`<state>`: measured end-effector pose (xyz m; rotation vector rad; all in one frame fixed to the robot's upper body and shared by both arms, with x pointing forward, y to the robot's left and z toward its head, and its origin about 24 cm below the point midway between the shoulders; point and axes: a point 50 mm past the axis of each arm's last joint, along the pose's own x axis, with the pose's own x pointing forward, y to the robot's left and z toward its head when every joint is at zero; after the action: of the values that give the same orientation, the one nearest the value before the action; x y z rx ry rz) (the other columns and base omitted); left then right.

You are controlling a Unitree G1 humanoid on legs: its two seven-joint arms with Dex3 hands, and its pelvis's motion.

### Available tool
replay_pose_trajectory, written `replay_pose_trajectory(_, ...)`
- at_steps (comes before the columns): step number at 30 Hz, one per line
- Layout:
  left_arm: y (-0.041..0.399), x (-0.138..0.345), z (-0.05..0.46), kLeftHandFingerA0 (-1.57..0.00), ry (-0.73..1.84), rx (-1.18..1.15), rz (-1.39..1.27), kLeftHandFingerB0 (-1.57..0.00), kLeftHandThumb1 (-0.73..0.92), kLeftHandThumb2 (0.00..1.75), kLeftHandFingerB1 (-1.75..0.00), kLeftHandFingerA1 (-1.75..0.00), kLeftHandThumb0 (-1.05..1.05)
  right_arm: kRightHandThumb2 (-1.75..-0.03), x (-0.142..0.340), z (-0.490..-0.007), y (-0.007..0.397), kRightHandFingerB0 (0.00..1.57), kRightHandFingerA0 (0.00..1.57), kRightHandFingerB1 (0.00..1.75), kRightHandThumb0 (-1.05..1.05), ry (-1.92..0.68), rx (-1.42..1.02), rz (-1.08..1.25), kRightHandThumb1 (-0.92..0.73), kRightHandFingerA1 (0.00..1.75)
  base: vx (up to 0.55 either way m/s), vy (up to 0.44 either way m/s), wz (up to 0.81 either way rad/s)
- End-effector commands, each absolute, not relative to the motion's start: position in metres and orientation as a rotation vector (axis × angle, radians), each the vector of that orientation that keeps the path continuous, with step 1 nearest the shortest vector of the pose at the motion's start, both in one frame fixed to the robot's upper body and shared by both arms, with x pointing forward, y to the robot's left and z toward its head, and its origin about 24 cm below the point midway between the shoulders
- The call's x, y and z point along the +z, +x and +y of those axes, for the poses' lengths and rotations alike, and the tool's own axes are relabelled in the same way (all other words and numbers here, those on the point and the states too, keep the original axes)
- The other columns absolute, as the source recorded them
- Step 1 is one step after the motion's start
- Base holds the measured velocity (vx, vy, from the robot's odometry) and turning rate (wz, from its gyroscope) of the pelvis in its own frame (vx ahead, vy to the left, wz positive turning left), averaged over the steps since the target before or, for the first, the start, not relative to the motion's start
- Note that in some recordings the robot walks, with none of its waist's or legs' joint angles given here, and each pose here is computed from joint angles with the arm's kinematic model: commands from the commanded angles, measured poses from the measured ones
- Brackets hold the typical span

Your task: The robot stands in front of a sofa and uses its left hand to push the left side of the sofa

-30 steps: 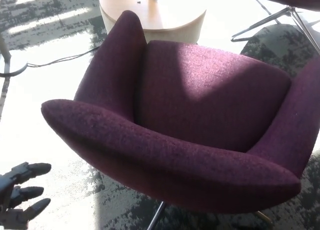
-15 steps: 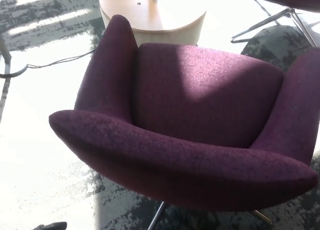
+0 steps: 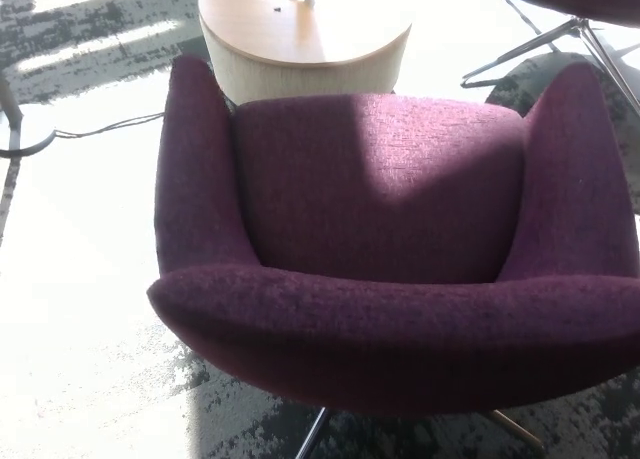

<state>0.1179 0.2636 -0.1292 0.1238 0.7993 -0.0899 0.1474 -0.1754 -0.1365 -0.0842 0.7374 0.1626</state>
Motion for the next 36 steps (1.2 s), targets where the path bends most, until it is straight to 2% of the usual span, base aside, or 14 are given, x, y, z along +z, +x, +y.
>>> replay_pose_trajectory(1,0.116,-0.126,0.271,-0.22,0.251,-0.089,0.791,-0.13,0.92,0.74,-0.48,-0.63,-1.05,-0.62,-0.137,-0.179,0.143,0.36,0.44,0.32,-0.69,-0.054,0.139,0.728,-0.72,0.43,0.0,0.0,0.0)
replay_pose_trajectory(3,0.116,-0.127,0.272,-0.22,0.231,-0.069,0.795,-0.13,0.92,0.74,-0.48,-0.63,-1.05,-0.62,-0.137,-0.178,0.144,0.34,0.44,0.32,-0.69,-0.054,0.137,0.731,-0.72,0.42,0.0,0.0,0.0)
replay_pose_trajectory(4,0.116,-0.127,0.272,-0.2,0.228,-0.064,0.796,-0.11,0.71,1.14,-0.53,-0.63,-1.05,-0.62,-0.137,-0.178,0.144,0.34,0.45,0.32,-0.69,-0.055,0.139,0.73,-0.72,0.42,0.0,0.0,0.0)
replay_pose_trajectory(5,0.116,-0.127,0.273,-0.21,0.221,-0.059,0.798,-0.13,0.92,0.72,-0.48,-0.63,-1.05,-0.63,-0.137,-0.178,0.144,0.34,0.47,0.32,-0.69,-0.067,0.146,0.728,-0.74,0.43,0.0,0.0,0.0)
replay_pose_trajectory(6,0.116,-0.127,0.274,-0.19,0.213,-0.055,0.799,-0.12,0.71,1.11,-0.53,-0.62,-1.05,-0.63,-0.137,-0.178,0.144,0.33,0.45,0.32,-0.7,-0.077,0.151,0.725,-0.74,0.42,0.0,0.0,0.0)
replay_pose_trajectory(10,0.116,-0.127,0.274,-0.19,0.198,-0.049,0.797,-0.1,0.71,1.13,-0.53,-0.63,-1.05,-0.63,-0.137,-0.179,0.144,0.32,0.44,0.32,-0.7,-0.074,0.152,0.727,-0.73,0.42,0.0,0.0,0.0)
replay_pose_trajectory(11,0.115,-0.127,0.274,-0.21,0.196,-0.048,0.797,-0.13,0.92,0.71,-0.48,-0.63,-1.05,-0.63,-0.138,-0.179,0.143,0.32,0.43,0.32,-0.69,-0.072,0.15,0.731,-0.73,0.42,0.0,0.0,0.0)
replay_pose_trajectory(13,0.115,-0.127,0.274,-0.21,0.197,-0.052,0.797,-0.13,0.92,0.71,-0.5,-0.64,-1.05,-0.62,-0.138,-0.179,0.142,0.33,0.45,0.32,-0.7,-0.05,0.14,0.736,-0.72,0.45,0.0,0.0,0.0)
replay_pose_trajectory(18,0.117,-0.127,0.273,-0.23,0.224,-0.062,0.796,-0.14,0.92,0.72,-0.51,-0.65,-1.05,-0.63,-0.137,-0.179,0.144,0.34,0.43,0.32,-0.7,-0.073,0.143,0.725,-0.73,0.42,0.0,0.0,0.0)
replay_pose_trajectory(19,0.117,-0.126,0.273,-0.22,0.215,-0.056,0.793,-0.12,0.7,1.12,-0.55,-0.64,-1.04,-0.62,-0.137,-0.179,0.145,0.35,0.42,0.32,-0.7,-0.068,0.143,0.723,-0.72,0.41,0.0,0.0,0.0)
replay_pose_trajectory(21,0.118,-0.126,0.274,-0.21,0.208,-0.053,0.791,-0.11,0.7,1.12,-0.54,-0.64,-1.05,-0.63,-0.136,-0.179,0.146,0.33,0.42,0.32,-0.7,-0.065,0.147,0.721,-0.72,0.41,0.0,0.0,0.0)
replay_pose_trajectory(25,0.119,-0.126,0.274,-0.21,0.207,-0.054,0.789,-0.12,0.7,1.12,-0.54,-0.63,-1.04,-0.62,-0.136,-0.179,0.147,0.34,0.43,0.32,-0.7,-0.051,0.147,0.714,-0.72,0.43,0.0,0.0,0.0)
replay_pose_trajectory(26,0.119,-0.125,0.274,-0.24,0.208,-0.056,0.788,-0.15,0.92,0.69,-0.5,-0.64,-1.05,-0.63,-0.135,-0.179,0.148,0.34,0.43,0.32,-0.68,-0.051,0.146,0.715,-0.73,0.41,0.0,0.0,0.0)
replay_pose_trajectory(36,0.127,-0.122,0.275,-0.25,0.265,-0.075,0.767,-0.15,0.92,0.7,-0.53,-0.67,-1.05,-0.63,-0.132,-0.179,0.156,0.34,0.41,0.32,-0.69,-0.077,0.147,0.695,-0.73,0.41,0.0,0.0,0.0)
